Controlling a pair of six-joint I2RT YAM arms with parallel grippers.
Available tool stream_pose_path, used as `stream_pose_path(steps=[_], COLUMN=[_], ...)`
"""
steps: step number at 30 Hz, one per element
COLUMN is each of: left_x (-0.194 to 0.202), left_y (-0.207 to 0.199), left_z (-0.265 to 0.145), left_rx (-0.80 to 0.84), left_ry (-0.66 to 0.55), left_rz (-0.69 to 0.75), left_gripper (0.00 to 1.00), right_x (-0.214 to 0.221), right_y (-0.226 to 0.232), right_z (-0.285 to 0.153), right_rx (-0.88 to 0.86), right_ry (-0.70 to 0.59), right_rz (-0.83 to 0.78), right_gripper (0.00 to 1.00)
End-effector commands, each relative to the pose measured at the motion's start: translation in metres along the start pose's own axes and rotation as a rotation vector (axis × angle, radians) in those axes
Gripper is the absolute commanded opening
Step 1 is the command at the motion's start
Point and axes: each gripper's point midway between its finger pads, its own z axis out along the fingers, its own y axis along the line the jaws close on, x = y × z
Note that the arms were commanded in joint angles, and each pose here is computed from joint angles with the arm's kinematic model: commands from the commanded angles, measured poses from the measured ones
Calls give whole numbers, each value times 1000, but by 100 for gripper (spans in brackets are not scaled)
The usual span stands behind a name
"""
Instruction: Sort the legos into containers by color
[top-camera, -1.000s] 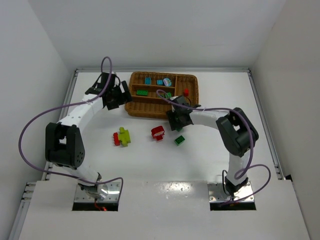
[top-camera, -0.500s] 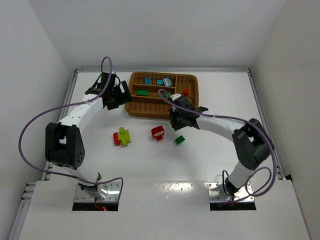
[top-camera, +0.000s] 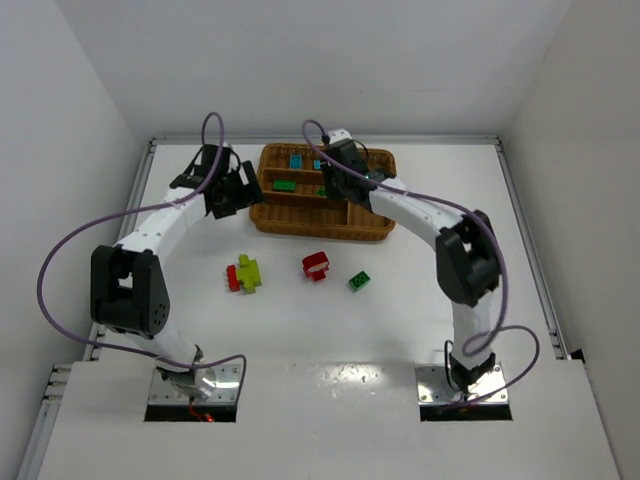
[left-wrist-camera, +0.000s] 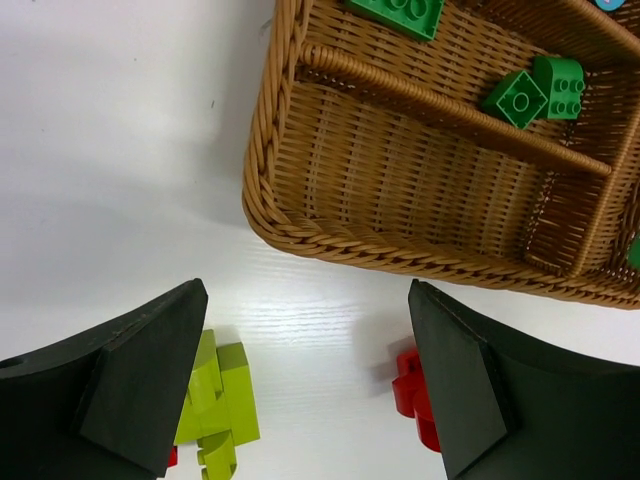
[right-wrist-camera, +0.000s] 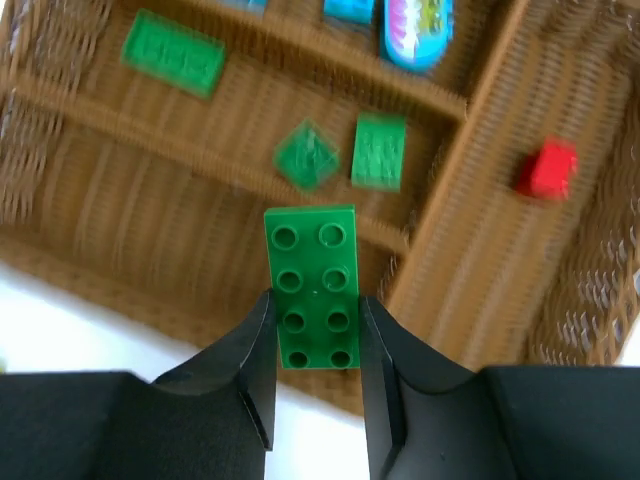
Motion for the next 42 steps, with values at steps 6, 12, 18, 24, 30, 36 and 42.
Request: stream_pose_path(steps=[6, 12, 18, 24, 30, 36, 42], left_x=[-34, -33, -32, -30, -14, -7, -11], left_y=[8, 12, 9, 8, -4, -6, -8], left_z=[-11, -11, -12, -15, -15, -18, -24], left_rx=[-15, -26, -8, 4, 26, 21, 30], left_ry=[-81, -75, -66, -70, -51, -50, -66], left_rz=[13, 6, 7, 7, 17, 22, 23], left_gripper=[88, 88, 88, 88, 88, 88, 88], right_x=[-52, -51, 14, 150, 181, 196, 201], right_y=[5, 3, -25, -35, -6, 23, 31], right_z=[81, 69, -24, -100, -116, -101, -81], right_rx=[37, 52, 70, 161, 96, 33, 70], right_ry=[-95, -66, 6, 263, 287, 371, 374], right_rz=[75, 107, 191, 504, 755, 770, 724], right_gripper=[43, 60, 59, 72, 72, 72, 72])
